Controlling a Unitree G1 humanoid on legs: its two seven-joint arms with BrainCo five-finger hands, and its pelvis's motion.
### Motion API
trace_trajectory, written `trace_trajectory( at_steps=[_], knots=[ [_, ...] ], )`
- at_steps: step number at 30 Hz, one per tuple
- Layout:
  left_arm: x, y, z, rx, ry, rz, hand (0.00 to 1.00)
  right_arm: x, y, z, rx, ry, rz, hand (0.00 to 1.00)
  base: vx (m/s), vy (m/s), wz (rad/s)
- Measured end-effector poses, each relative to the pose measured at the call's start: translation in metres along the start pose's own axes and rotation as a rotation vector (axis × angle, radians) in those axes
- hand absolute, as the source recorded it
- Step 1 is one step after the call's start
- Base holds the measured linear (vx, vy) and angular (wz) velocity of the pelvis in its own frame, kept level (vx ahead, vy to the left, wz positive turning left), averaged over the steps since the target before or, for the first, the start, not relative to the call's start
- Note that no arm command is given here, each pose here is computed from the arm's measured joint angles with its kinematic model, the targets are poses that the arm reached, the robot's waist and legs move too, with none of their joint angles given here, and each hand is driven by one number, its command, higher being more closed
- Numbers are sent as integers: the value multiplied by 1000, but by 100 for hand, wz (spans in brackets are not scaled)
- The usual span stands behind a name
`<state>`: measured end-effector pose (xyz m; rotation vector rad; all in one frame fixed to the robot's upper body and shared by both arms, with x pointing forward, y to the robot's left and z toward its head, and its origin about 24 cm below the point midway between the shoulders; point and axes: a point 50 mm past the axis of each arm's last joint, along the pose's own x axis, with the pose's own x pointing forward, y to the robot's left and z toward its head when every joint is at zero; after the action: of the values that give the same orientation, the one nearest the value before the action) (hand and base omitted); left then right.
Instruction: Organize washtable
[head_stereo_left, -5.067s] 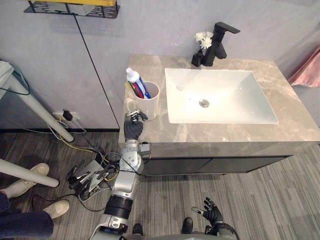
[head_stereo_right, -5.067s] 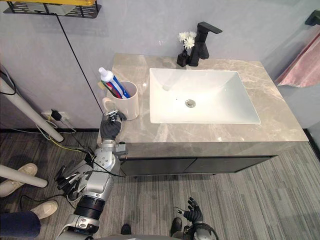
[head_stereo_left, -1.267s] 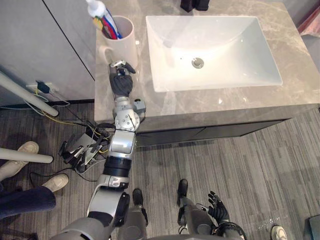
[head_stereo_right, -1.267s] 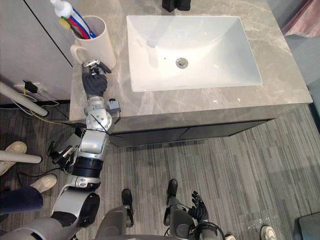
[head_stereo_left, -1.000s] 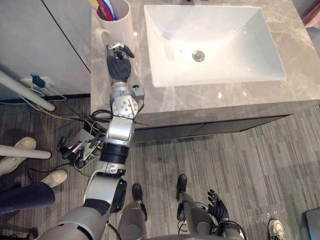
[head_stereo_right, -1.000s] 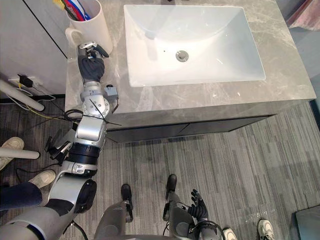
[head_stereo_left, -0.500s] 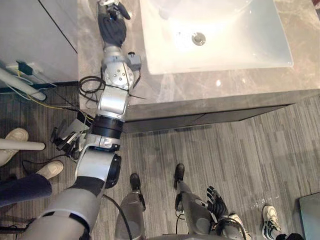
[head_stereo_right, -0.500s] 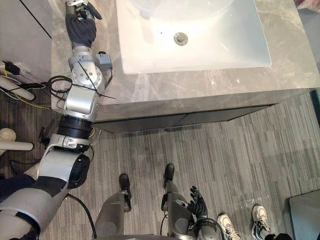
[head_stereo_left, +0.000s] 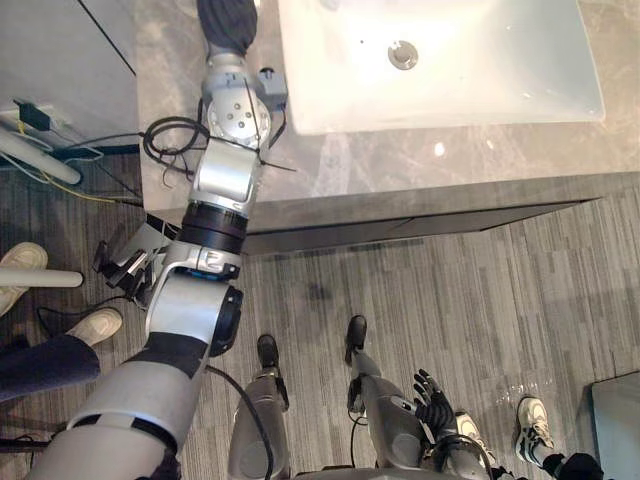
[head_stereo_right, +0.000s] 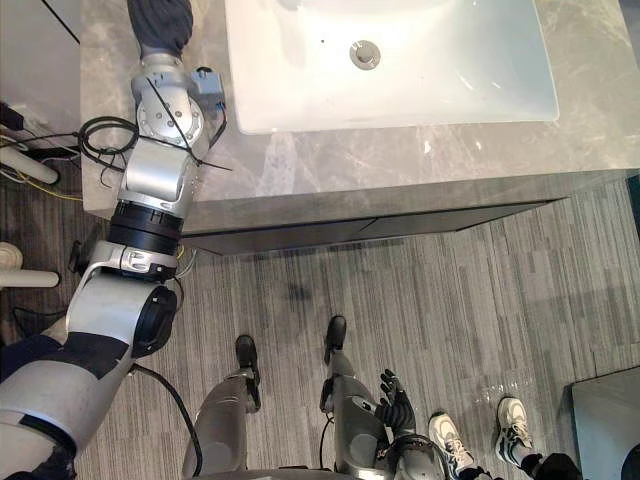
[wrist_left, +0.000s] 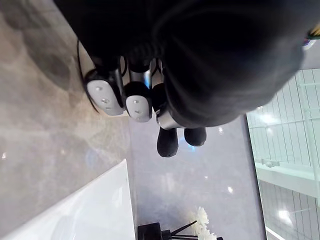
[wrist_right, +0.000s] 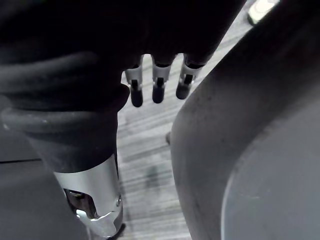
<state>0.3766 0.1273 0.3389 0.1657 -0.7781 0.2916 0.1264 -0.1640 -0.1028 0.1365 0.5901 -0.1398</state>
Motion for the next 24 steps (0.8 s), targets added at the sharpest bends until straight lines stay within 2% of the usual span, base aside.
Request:
trace_trajectory(
  at_steps=[12, 18, 24],
  knots=[
    [-6, -1, 6, -27, -35, -8, 100, 0, 4, 0, -6, -2, 15, 0, 0, 0, 0],
    [-44, -6, 6, -98, -108, -90, 100, 0, 0, -7, -12, 30, 4, 0, -16, 1, 4],
    [-95, 7, -4, -220, -109, -184, 100, -2, -15, -15, -17, 76, -47, 0, 2, 11, 15]
  ],
)
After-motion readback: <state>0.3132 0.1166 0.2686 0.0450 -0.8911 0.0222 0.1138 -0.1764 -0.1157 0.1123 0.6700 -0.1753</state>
